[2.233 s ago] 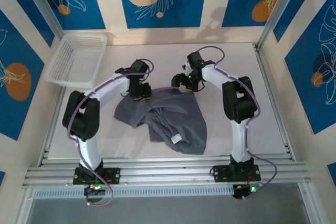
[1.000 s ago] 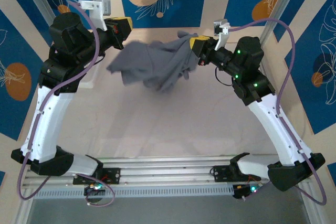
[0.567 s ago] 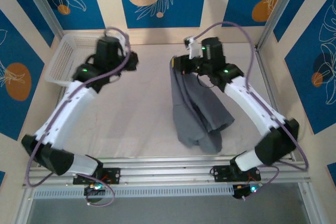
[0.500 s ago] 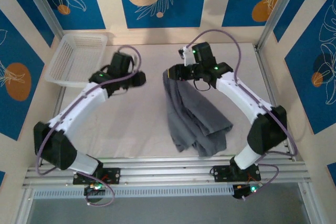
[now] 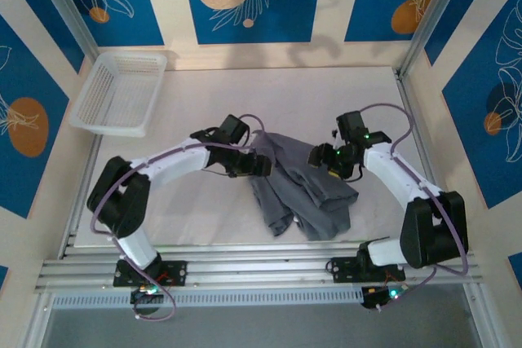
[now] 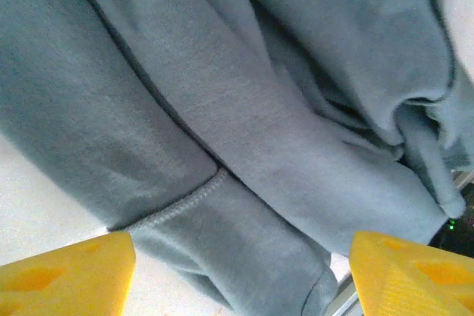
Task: Fold the inside-out t-shirt
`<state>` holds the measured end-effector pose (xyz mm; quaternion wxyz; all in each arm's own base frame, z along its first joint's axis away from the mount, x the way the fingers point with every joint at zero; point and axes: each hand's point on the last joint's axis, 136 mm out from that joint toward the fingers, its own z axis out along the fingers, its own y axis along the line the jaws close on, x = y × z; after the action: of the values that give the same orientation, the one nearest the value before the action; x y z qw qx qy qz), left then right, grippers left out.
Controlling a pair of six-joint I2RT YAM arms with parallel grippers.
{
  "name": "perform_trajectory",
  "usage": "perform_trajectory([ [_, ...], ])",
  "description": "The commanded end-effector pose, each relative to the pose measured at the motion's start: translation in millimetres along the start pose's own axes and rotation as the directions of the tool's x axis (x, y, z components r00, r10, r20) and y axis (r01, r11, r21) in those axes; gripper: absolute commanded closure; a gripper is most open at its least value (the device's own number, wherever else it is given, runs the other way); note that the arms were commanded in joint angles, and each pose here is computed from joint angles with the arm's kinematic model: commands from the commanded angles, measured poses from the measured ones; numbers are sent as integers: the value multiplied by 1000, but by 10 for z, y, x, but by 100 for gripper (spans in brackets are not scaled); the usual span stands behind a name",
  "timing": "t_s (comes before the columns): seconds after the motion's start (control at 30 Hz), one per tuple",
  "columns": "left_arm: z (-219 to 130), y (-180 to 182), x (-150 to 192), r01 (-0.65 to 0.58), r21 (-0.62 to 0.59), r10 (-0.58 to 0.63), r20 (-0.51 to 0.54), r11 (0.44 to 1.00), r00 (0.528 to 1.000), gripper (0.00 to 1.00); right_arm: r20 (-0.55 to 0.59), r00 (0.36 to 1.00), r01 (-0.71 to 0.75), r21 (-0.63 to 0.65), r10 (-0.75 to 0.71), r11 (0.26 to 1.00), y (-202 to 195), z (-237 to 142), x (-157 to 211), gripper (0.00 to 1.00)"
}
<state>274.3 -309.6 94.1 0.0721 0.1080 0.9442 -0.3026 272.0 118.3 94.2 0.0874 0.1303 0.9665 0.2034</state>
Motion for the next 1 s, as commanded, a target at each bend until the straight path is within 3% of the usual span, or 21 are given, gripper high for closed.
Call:
perform_trajectory([
  [0.0,150,47,-36,49,-7,-49,-6,999,999,26,-99,992,61,-126,-74,990,262,45,199,31],
  [0.07,270,147,5,57,-42,-59,-34,998,998,29,-101,987,106,-149,-122,983,348,67,218,31],
  [0.13,398,286,74,70,-89,-76,-72,994,995,43,-95,984,134,-145,-148,980,363,116,203,41],
  [0.23,443,313,49,76,-99,-83,-69,992,994,79,-71,988,132,-102,-140,986,312,112,128,84],
  [0.27,408,300,7,69,-104,-75,-52,992,996,98,-49,988,138,-98,-143,986,324,70,101,96],
  [0.43,-131,211,-330,-8,-191,27,96,982,995,100,120,973,211,-130,-196,969,518,-343,-77,100],
  [0.57,-1036,179,-675,-37,-326,138,292,945,946,100,341,901,337,-160,-269,928,829,-962,-289,100],
  [0.73,-2251,-18,-893,-94,-469,347,487,878,801,100,593,746,453,-116,-304,884,1081,-1698,-503,100],
  [0.8,-2805,-235,-918,-127,-516,441,550,847,710,100,685,651,526,-98,-326,845,1253,-2116,-523,100],
  [0.87,-3458,-460,-899,-112,-556,507,634,824,583,100,793,518,580,-49,-321,813,1392,-2625,-546,100],
  [0.97,-4456,-777,-769,-64,-607,589,732,792,342,100,916,282,617,55,-286,785,1541,-3459,-545,100],
])
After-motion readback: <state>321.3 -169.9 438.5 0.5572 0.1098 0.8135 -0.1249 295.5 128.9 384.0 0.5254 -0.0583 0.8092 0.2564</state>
